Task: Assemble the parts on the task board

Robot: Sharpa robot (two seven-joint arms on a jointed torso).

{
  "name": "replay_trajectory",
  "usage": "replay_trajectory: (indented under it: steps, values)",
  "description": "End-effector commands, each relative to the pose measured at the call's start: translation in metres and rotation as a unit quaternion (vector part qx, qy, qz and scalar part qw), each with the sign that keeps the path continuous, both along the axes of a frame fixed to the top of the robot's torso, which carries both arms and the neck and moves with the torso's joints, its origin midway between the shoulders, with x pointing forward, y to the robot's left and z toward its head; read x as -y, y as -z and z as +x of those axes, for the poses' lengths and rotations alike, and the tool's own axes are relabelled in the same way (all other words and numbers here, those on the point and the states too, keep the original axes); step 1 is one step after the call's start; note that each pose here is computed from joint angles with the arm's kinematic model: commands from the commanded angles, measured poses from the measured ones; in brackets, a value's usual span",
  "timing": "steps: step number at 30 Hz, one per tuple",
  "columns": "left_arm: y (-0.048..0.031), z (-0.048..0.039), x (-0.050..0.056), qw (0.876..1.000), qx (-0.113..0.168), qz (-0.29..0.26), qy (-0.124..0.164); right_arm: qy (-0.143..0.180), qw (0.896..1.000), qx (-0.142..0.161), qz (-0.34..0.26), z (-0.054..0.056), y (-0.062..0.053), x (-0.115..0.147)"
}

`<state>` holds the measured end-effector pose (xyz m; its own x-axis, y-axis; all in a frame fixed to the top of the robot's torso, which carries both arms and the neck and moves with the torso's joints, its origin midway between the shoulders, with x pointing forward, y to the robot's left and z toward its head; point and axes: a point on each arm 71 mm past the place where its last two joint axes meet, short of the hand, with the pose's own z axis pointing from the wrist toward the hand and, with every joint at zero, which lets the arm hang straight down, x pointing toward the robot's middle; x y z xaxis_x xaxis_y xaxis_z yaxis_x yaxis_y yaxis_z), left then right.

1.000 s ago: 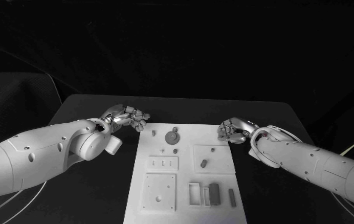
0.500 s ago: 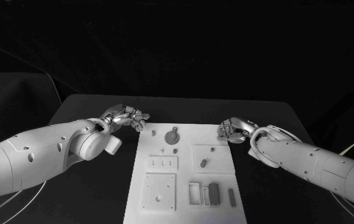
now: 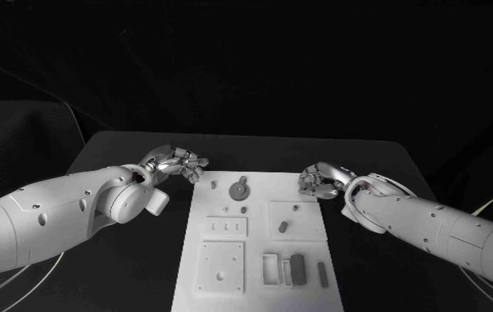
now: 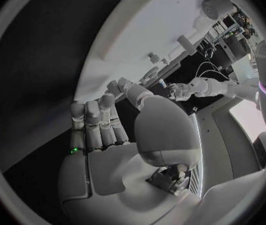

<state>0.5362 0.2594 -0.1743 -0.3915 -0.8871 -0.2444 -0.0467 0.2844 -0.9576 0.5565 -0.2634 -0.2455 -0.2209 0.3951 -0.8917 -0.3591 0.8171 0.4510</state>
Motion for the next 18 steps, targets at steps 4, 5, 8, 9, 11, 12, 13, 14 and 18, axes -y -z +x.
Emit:
replay_trajectory:
  steps: [4, 5, 8, 9, 11, 12, 13, 14, 18]
  values:
    - [-0.0007, -0.0005, 0.002, 1.0, 0.002, 0.006, 0.007, -0.022, 1.0, 0.012, -0.001, -0.002, -0.011, -0.014]
    - [-0.0005, -0.0005, 0.003, 1.0, 0.001, 0.008, 0.007, -0.025, 1.0, 0.013, -0.002, -0.002, -0.013, -0.016]
    - [0.0, -0.0011, 0.005, 1.0, -0.001, 0.016, 0.007, -0.036, 0.999, 0.016, -0.003, -0.004, -0.017, -0.025]
    - [0.0003, -0.0012, 0.005, 1.0, -0.002, 0.019, 0.006, -0.039, 0.999, 0.016, -0.004, -0.005, -0.018, -0.028]
    - [0.0009, -0.0016, 0.007, 1.0, -0.005, 0.026, 0.004, -0.048, 0.999, 0.016, -0.005, -0.007, -0.021, -0.035]
    - [0.0015, -0.002, 0.008, 1.0, -0.008, 0.03, 0.004, -0.053, 0.998, 0.016, -0.005, -0.008, -0.023, -0.039]
    - [0.0021, -0.0023, 0.009, 0.999, -0.011, 0.035, 0.003, -0.059, 0.998, 0.017, -0.006, -0.009, -0.026, -0.043]
    - [0.0027, -0.0025, 0.01, 0.999, -0.013, 0.04, 0.0, -0.064, 0.998, 0.019, -0.007, -0.01, -0.029, -0.048]
    - [0.0068, -0.0028, 0.019, 0.997, -0.033, 0.071, -0.002, -0.089, 0.996, 0.025, -0.015, -0.014, -0.045, -0.067]
